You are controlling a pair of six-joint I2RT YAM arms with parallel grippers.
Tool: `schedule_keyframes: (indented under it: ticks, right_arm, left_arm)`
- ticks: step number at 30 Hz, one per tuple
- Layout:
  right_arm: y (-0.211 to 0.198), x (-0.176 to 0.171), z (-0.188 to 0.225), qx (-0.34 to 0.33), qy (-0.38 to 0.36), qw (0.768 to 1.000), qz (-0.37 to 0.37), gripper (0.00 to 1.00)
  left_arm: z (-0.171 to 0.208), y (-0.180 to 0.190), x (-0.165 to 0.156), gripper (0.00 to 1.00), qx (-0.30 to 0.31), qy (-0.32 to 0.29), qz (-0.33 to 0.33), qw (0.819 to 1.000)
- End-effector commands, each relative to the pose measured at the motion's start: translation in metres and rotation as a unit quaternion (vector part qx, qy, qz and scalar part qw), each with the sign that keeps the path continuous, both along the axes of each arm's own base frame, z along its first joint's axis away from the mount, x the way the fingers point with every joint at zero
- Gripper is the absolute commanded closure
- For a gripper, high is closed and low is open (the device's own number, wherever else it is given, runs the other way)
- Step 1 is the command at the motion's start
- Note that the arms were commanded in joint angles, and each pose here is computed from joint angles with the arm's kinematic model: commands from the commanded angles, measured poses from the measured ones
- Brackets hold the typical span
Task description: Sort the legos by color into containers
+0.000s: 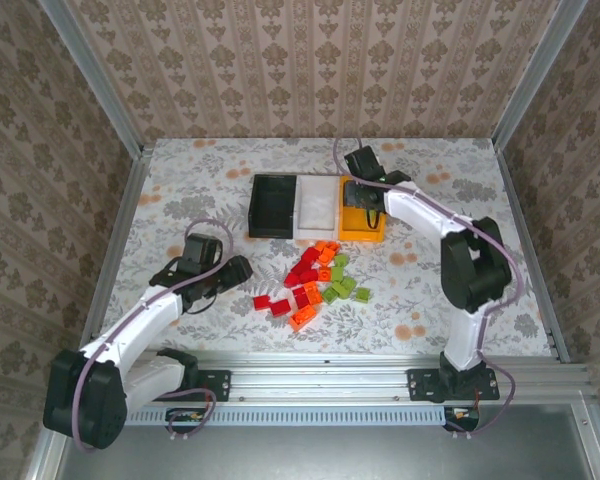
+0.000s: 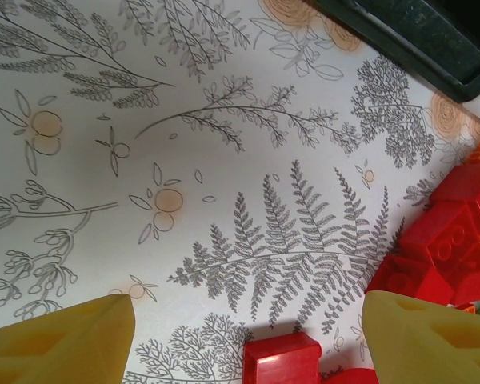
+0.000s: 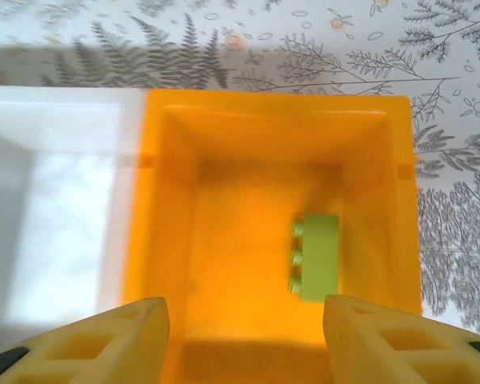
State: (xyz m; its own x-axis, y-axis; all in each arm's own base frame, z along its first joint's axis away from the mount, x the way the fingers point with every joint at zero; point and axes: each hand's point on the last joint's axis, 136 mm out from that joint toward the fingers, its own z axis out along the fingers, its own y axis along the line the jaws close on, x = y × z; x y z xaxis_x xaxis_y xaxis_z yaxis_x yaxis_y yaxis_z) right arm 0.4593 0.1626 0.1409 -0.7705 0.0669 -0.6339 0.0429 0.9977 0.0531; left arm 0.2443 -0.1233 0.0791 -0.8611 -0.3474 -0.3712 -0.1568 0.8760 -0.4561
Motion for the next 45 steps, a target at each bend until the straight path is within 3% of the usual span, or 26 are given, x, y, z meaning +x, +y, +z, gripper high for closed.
schedule_keyframes:
  ticks: [1, 9, 13, 17, 20, 22, 26, 33, 45]
  right_arm:
    - [0.031, -0.046, 0.008, 0.031, -0.003, 0.999, 0.028, 0.48]
    - [0.078, -0.127, -0.032, 0.018, 0.057, 0.993, 0.105, 0.49]
    - [0.074, -0.141, -0.037, 0.018, 0.069, 0.991, 0.109, 0.48]
    - [0.068, -0.145, -0.040, 0.008, 0.074, 0.991, 0.107, 0.48]
    - [0.067, -0.145, -0.038, 0.006, 0.071, 0.991, 0.109, 0.47]
    - [0.065, -0.145, -0.038, 0.003, 0.069, 0.992, 0.108, 0.46]
    - [0.067, -0.143, -0.039, 0.004, 0.069, 0.991, 0.112, 0.46]
    - [0.067, -0.144, -0.041, 0.003, 0.067, 0.991, 0.116, 0.45]
    - [0.063, -0.147, -0.041, 0.002, 0.062, 0.991, 0.118, 0.44]
  left_arm:
    - [-0.006, -0.003, -0.011, 0.25, 0.009, 0.014, -0.014, 1.000]
    - [-0.011, -0.029, -0.033, 0.33, 0.063, 0.028, -0.099, 0.993]
    - [-0.020, -0.026, -0.050, 0.34, 0.085, 0.060, -0.065, 0.992]
    - [-0.013, -0.027, -0.058, 0.37, 0.143, 0.052, -0.084, 0.985]
    - [-0.017, -0.037, -0.066, 0.36, 0.113, 0.065, -0.084, 0.988]
    - [-0.019, -0.047, -0.066, 0.30, 0.088, 0.064, -0.076, 0.991]
    - [-0.023, -0.044, -0.057, 0.27, 0.104, 0.060, -0.040, 0.992]
    - [-0.035, -0.044, -0.044, 0.30, 0.140, 0.072, -0.024, 0.987]
    - [-0.043, -0.064, -0.034, 0.33, 0.090, 0.060, -0.040, 0.993]
